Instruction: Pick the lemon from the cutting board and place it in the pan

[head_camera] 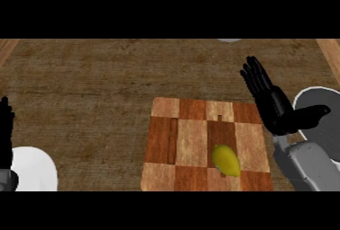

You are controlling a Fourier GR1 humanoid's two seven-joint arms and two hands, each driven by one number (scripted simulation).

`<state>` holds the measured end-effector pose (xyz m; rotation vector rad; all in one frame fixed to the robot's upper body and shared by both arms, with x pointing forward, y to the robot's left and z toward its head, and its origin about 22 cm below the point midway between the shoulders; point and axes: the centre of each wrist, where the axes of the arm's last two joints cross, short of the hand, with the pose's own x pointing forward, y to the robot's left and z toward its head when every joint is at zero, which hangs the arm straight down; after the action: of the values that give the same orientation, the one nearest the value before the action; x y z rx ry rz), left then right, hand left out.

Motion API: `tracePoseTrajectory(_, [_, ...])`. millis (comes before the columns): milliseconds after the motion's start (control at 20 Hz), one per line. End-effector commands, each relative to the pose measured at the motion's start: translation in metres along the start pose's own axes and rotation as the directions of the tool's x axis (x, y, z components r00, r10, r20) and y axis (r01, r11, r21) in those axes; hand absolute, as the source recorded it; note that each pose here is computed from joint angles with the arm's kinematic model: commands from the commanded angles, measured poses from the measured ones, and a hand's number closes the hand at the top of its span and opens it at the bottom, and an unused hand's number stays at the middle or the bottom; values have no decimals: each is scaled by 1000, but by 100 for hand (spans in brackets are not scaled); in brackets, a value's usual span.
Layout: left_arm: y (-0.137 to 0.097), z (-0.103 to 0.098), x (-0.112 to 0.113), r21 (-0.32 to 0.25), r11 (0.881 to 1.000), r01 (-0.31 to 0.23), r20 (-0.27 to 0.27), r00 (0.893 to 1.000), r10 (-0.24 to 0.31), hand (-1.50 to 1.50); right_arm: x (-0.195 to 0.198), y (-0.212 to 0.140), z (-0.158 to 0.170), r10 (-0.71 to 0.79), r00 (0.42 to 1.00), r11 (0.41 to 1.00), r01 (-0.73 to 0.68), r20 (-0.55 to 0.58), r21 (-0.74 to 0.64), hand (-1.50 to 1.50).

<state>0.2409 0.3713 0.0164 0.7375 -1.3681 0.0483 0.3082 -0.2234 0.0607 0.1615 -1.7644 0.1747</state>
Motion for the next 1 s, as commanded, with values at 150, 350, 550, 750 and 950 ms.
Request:
tracePoseTrajectory(150, [-78, 28, 47, -339, 922, -188, 172, 951, 257, 0, 31, 36, -22, -180, 980, 868, 119, 83, 481, 150])
tracePoseTrajectory(350, [-139, 74, 70, -558, 769, -313, 170, 864, 475, 0, 23, -29, -19, 75, 995, 902, -99, 73, 421, 150])
tracePoseTrajectory(550, [-135, 68, 64, -571, 755, -322, 142, 867, 477, 0, 8, -93, 22, -39, 995, 811, -21, 91, 584, -150])
tracePoseTrajectory(750, [-138, 79, 75, -603, 740, -299, 154, 867, 475, 0, 13, -124, 20, 102, 972, 757, -214, 212, 617, -150])
tracePoseTrajectory(950, [-140, 82, 48, -599, 742, -301, 150, 868, 473, 0, 40, -111, -11, 204, 940, 676, -338, 275, 655, -150])
